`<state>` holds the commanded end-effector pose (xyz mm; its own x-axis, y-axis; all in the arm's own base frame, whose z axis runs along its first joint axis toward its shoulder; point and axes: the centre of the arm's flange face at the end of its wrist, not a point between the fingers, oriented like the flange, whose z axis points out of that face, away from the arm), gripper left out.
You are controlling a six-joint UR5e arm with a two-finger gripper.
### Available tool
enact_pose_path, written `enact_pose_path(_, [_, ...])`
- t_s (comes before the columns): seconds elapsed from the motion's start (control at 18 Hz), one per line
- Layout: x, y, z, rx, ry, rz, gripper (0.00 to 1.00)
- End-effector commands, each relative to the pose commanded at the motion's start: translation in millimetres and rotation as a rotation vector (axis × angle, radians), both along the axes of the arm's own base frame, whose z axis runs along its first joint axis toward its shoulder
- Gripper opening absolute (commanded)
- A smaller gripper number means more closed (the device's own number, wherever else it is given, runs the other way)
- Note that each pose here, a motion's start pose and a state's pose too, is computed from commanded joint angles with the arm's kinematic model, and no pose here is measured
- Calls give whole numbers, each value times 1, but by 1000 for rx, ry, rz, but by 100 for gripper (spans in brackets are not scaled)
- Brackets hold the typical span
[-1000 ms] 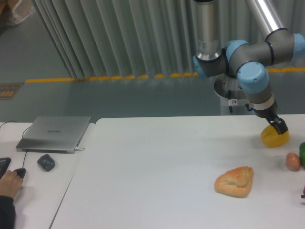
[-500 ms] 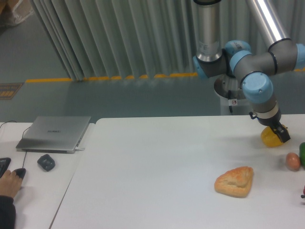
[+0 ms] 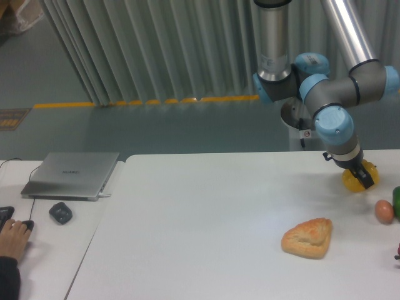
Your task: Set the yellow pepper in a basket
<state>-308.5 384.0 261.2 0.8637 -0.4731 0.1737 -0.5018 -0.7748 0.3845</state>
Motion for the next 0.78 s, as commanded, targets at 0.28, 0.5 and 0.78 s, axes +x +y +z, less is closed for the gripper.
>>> enact_pose_path(0.28, [-9,7,18,18,25,0,37])
enact_pose_path(0.5, [-20,21,58,62,21,6,28])
enact_pose_path(0.78, [-48,54,155,301,91,25,28])
